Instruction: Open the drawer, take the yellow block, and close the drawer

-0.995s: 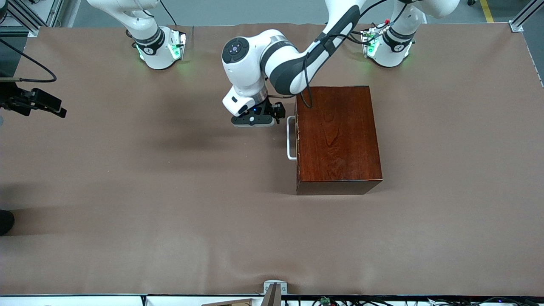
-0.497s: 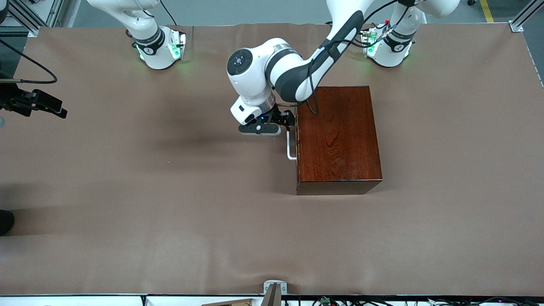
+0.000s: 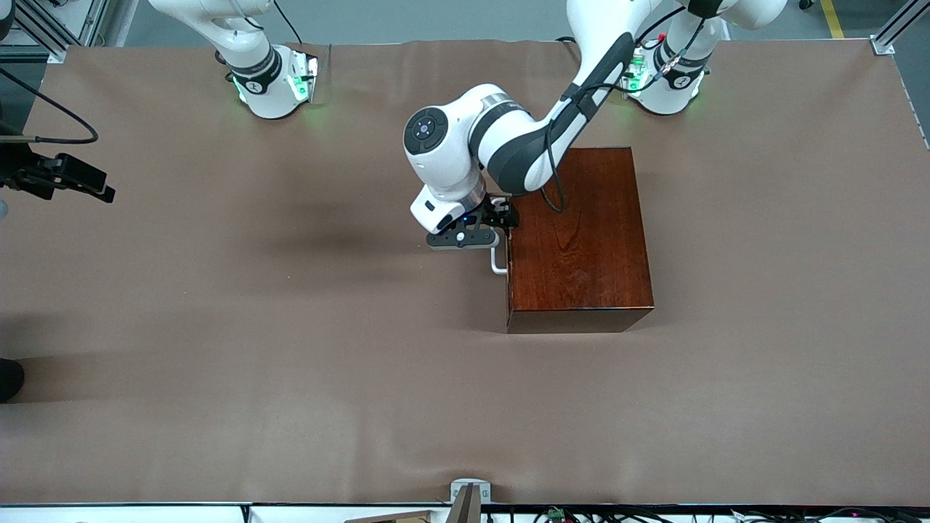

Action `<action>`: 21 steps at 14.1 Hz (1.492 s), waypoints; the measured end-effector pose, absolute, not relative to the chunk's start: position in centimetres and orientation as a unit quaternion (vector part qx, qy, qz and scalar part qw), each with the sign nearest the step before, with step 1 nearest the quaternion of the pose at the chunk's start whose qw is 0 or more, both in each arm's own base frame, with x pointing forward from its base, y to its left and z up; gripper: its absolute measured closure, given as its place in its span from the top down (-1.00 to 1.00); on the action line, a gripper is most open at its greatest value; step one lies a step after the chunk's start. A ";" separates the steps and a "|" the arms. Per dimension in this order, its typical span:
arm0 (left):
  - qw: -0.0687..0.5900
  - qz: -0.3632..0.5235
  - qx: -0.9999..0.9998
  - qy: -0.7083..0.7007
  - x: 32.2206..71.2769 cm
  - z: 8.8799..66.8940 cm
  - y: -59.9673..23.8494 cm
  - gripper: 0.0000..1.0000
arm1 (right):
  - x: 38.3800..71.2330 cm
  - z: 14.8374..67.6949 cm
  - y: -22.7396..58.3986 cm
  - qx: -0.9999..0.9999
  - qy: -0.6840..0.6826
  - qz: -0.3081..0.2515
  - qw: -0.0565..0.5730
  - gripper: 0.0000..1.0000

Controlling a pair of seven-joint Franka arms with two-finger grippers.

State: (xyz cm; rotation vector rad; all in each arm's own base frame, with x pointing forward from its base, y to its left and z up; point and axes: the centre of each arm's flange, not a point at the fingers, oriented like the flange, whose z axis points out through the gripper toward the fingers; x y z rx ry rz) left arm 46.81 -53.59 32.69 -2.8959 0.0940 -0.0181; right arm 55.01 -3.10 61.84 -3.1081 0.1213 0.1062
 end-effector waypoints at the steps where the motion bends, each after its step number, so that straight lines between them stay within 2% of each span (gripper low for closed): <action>1: 0.122 -0.006 -0.992 0.030 46.8 32.6 -53.7 1.00 | 55.0 61.8 -3.1 -0.999 0.039 0.034 0.015 1.00; 16: 0.115 -0.007 -0.993 0.005 45.8 29.0 -55.2 1.00 | 55.1 61.7 -3.2 -0.998 0.040 0.035 0.015 1.00; 21: 0.091 -0.021 -0.996 0.002 45.5 29.4 -56.4 1.00 | 55.1 61.7 -3.2 -0.998 0.040 0.035 0.015 1.00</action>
